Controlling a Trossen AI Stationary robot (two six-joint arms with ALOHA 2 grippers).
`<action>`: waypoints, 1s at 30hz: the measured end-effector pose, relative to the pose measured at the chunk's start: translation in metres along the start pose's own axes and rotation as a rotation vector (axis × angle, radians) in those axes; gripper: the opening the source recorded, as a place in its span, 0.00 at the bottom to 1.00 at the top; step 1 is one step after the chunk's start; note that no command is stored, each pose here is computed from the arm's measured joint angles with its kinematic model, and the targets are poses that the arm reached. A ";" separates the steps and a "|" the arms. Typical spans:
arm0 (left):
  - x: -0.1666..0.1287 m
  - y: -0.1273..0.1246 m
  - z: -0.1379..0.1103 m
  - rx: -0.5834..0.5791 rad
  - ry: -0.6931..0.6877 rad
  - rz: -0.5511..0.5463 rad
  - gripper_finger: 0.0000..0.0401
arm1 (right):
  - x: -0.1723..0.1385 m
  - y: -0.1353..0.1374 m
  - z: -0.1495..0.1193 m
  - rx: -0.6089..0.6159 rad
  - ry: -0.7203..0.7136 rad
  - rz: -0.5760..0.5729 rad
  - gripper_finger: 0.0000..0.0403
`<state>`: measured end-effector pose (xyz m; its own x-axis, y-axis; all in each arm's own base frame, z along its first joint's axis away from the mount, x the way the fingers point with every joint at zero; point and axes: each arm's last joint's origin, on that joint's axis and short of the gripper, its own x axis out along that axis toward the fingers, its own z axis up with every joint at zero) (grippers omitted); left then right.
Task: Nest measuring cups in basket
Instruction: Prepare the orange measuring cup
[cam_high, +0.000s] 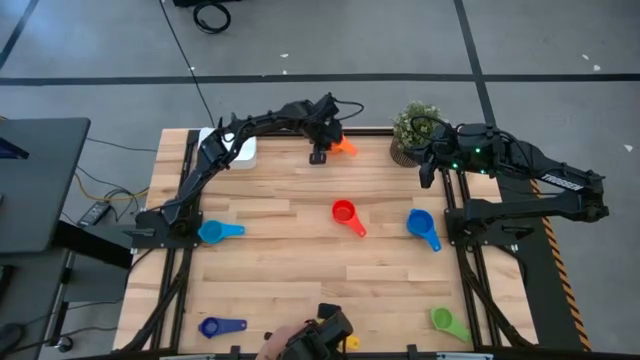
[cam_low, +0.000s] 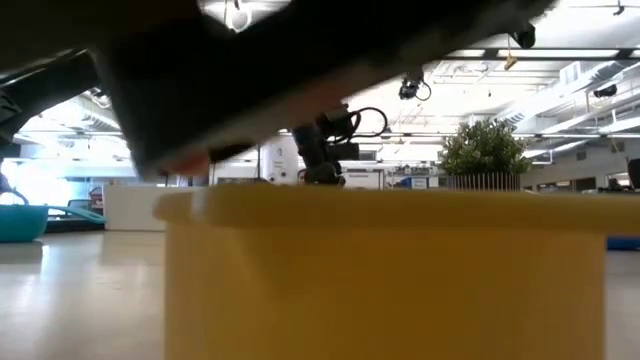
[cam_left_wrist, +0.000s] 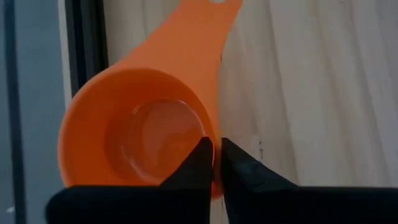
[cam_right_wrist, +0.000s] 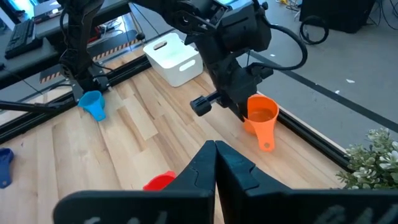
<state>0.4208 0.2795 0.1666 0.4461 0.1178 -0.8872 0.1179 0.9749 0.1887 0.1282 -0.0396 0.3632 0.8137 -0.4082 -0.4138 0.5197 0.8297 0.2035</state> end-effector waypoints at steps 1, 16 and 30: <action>0.000 -0.002 0.001 0.000 0.006 0.006 0.03 | 0.000 0.000 0.000 0.000 0.000 0.000 0.03; -0.046 -0.013 0.011 -0.156 0.054 -0.004 0.03 | 0.000 0.000 0.000 -0.046 0.003 0.008 0.03; -0.160 -0.042 0.017 -0.268 0.071 -0.039 0.03 | 0.000 0.003 -0.002 -0.132 0.038 0.099 0.03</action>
<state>0.3591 0.2162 0.3078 0.3815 0.0830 -0.9206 -0.1098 0.9930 0.0441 0.1287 -0.0364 0.3619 0.8474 -0.3095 -0.4314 0.3970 0.9089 0.1278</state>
